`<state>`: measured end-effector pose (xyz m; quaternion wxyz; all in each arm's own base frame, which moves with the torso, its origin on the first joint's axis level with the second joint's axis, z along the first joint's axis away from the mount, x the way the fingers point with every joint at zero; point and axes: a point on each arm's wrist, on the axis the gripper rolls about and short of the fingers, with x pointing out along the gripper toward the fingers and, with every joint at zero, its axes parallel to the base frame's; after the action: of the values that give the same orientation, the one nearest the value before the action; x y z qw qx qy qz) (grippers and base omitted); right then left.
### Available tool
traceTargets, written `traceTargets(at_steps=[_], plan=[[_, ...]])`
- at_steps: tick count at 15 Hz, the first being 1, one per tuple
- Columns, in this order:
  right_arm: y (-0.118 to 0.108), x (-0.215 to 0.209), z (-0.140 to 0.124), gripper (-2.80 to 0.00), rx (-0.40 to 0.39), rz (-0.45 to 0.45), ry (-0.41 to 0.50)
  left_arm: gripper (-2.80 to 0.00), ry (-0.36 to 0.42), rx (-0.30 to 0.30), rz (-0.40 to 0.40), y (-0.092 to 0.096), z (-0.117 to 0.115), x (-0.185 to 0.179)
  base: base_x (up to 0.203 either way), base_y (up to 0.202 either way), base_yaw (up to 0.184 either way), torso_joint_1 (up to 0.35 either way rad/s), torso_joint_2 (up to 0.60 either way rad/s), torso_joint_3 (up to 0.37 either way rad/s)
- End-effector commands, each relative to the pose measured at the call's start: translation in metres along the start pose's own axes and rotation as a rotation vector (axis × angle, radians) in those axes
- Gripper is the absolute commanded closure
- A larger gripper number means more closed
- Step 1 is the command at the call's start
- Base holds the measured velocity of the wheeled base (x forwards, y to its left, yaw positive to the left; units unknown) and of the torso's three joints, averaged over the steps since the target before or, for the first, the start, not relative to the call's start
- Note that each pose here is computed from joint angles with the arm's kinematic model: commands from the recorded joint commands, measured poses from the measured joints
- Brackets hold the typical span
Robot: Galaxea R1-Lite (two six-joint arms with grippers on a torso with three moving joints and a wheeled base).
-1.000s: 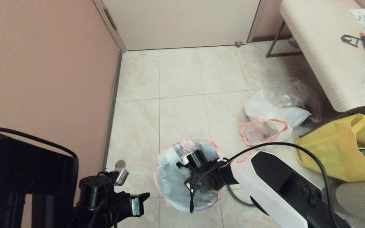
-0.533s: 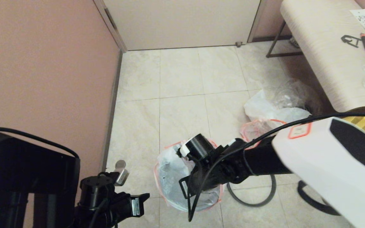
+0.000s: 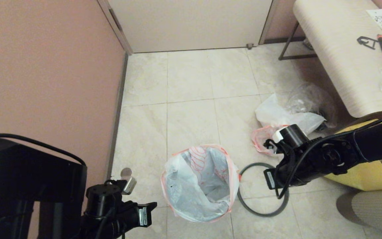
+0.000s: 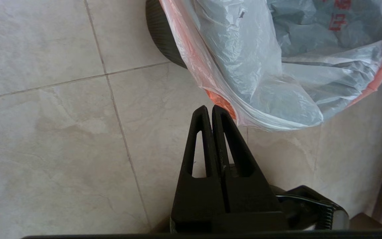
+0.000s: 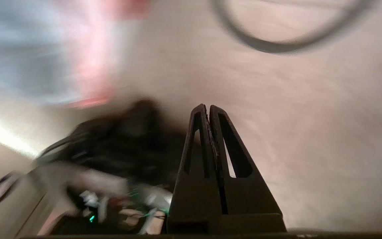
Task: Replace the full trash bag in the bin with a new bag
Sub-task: Place the trash can ring on the trash can
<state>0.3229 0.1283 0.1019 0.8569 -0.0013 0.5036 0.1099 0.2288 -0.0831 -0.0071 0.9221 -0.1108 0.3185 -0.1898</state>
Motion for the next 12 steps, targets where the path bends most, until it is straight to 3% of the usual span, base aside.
traceTargets(at_steps=[1,5,7,12], plan=[[-0.033,0.026,-0.009,0.00,0.043,-0.056,0.057,0.00,-0.006,0.000,0.009,0.000,0.000,0.002,0.000,0.000,0.000,0.000,0.00,0.000],[-0.094,0.055,-0.031,0.00,0.111,-0.194,0.058,0.00,0.003,0.030,0.054,0.004,-0.004,0.009,0.000,0.000,0.000,0.000,0.00,0.000],[-0.112,0.085,-0.040,0.00,0.094,-0.221,0.084,0.00,0.007,0.038,0.076,0.004,-0.006,0.010,0.000,0.000,0.000,0.000,0.00,0.000],[-0.140,0.176,-0.043,0.00,0.027,-0.310,0.033,0.00,0.029,0.053,0.085,0.007,-0.011,0.014,0.000,0.000,0.000,0.000,0.00,0.000]])
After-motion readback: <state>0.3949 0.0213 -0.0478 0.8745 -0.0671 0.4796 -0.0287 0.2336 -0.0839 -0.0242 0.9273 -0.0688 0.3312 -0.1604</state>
